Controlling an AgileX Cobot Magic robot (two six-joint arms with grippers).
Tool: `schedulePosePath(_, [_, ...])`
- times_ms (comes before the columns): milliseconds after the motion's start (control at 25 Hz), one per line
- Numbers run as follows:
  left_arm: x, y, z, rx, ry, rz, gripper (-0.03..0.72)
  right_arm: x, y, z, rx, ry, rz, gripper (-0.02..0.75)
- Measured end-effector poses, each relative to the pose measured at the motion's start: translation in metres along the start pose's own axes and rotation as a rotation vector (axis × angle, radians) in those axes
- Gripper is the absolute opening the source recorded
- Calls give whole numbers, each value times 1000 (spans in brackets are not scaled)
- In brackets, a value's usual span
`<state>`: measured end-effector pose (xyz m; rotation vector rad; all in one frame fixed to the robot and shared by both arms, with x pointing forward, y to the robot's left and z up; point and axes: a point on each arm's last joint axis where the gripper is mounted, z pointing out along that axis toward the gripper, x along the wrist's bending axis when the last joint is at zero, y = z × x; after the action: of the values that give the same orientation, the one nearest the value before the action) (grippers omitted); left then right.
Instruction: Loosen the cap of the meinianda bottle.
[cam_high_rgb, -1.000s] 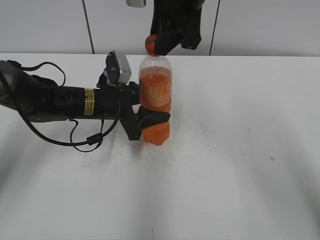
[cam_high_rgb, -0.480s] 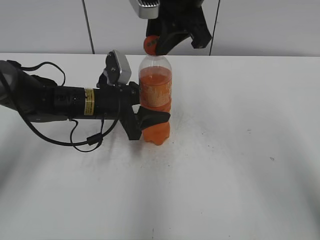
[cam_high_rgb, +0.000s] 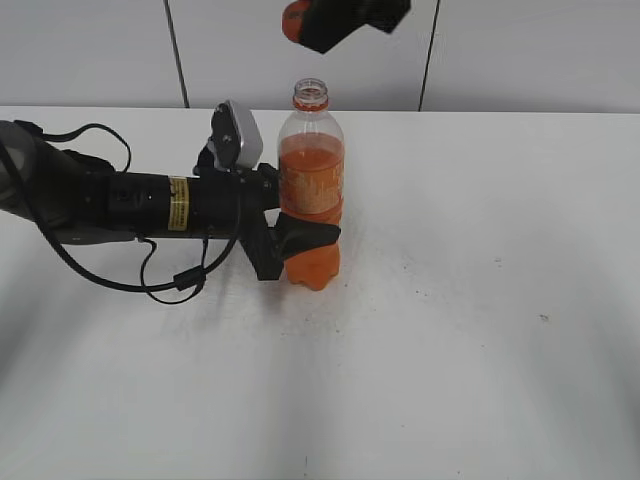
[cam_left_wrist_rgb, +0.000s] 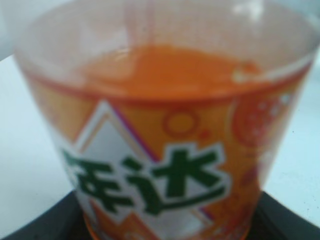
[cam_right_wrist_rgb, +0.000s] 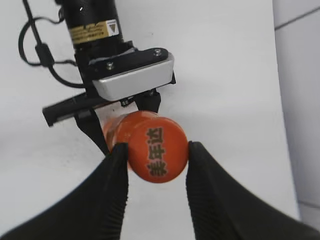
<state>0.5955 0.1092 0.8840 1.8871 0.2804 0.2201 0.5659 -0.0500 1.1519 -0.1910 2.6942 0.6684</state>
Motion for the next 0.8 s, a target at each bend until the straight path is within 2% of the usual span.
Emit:
schedulePosePath(160, [0,0,0,1,0,0,418,1,2,-11,-14,-16,383,270])
schedulePosePath(520, [0,0,0,1,0,0,418,2,3,-14,-26,-12,1018,270])
schedulePosePath(680, [0,0,0,1,0,0,418,1,2,-14,-19,-21,1107,270])
schedulePosePath(800, [0,0,0,1,0,0,418,-3,-6,-15,12,-75,1110,270])
